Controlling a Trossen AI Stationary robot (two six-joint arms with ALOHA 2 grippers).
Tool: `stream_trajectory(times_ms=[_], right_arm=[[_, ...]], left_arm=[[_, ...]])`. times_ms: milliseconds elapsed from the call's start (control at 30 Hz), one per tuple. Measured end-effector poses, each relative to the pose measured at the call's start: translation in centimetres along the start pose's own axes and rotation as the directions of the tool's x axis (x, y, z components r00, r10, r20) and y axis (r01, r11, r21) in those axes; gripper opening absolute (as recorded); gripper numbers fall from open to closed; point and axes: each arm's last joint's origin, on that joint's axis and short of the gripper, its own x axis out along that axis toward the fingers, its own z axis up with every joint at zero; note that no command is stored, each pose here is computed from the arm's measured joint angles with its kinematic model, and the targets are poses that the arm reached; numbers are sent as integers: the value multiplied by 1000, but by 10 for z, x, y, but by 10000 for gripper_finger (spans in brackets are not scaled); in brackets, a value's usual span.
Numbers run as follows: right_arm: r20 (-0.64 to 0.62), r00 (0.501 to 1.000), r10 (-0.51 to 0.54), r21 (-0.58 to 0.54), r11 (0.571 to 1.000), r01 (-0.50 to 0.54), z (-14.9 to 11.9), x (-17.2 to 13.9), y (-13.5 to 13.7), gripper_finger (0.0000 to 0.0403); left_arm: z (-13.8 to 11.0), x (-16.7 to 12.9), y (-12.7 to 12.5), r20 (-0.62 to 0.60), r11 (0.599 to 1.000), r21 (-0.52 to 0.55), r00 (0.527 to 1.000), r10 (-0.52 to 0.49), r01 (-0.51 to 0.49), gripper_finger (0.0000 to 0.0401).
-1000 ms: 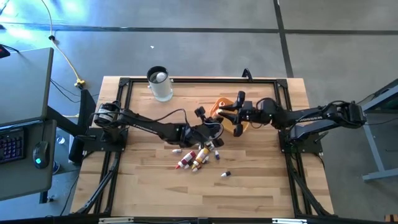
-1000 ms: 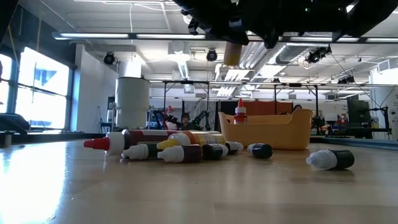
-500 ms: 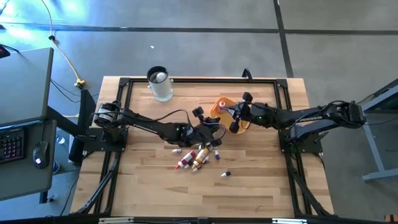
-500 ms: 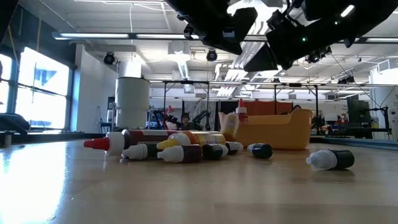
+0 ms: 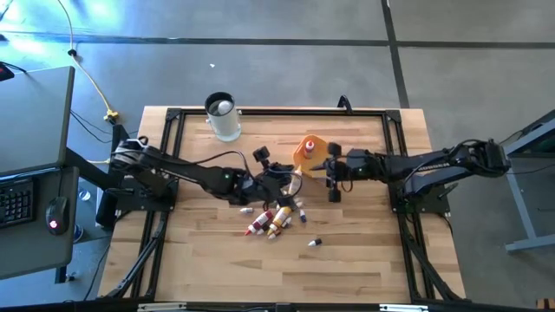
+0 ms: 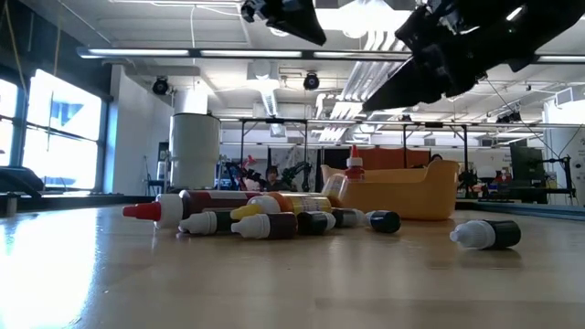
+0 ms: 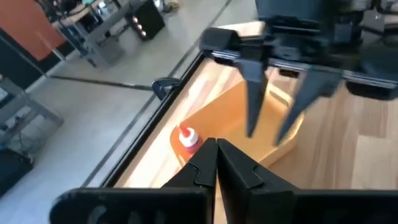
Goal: Pick & Place food coloring
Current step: Put the right large yellow food coloring bottle into the yellow bin
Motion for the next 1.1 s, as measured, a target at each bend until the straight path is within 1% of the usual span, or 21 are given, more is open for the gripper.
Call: stream_trajectory(times_ms=[67, 133, 233, 267, 367, 433, 500, 567, 633, 700, 767, 900, 967, 1067, 1100], right_arm=[[25, 997, 77, -53, 996, -75, 2, 1, 7, 146], [33, 991, 129, -93, 988, -125, 2, 4, 14, 164], [18, 988, 155, -143, 978, -150, 4, 13, 21, 181], [3, 988, 155, -152, 976, -153, 6, 18, 22, 183], [-83, 982, 169, -207, 961, -183, 17, 36, 24, 185], [-202, 963, 177, -261, 938, -227, 23, 48, 24, 186], [-340, 930, 141, -335, 906, -260, 29, 57, 22, 186], [-465, 882, 79, -415, 860, -296, 33, 65, 19, 186], [-535, 845, 17, -478, 818, -319, 39, 72, 17, 186], [-572, 820, -17, -521, 780, -348, 45, 79, 15, 186], [-597, 802, -24, -548, 743, -385, 47, 88, 13, 186], [-642, 765, -42, -586, 670, -455, 38, 108, 13, 186], [-661, 744, -101, -617, 637, -462, 32, 116, 12, 186], [-678, 695, -237, -677, 570, -465, 22, 123, 10, 186], [-681, 681, -269, -688, 555, -468, 20, 124, 10, 186]], left_arm=[[-2, -2, 2, -25, 1000, 9, 1000, -15, 15, 31], [-2, -2, 2, -26, 1000, 4, 999, -27, 27, 52], [-3, -2, 2, -30, 999, 34, 999, -28, 29, 87], [-2, -2, 2, -26, 999, 52, 1000, -13, 14, 97], [5, -6, 5, -11, 995, 78, 998, 63, -62, 120], [14, -12, 8, -2, 992, 78, 995, 100, -99, 126], [23, -20, 10, -11, 990, 98, 995, 100, -99, 128], [30, -29, 12, -26, 990, 115, 996, 90, -86, 129], [37, -39, 14, -37, 990, 122, 996, 76, -71, 129], [41, -46, 16, -49, 988, 141, 996, 68, -61, 129], [44, -52, 16, -61, 985, 167, 996, 62, -51, 129], [46, -57, 19, -76, 980, 193, 995, 66, -50, 129], [45, -57, 20, -85, 977, 205, 994, 70, -52, 129], [44, -58, 21, -99, 973, 226, 992, 75, -51, 129], [42, -58, 21, -107, 971, 233, 992, 74, -47, 129]])
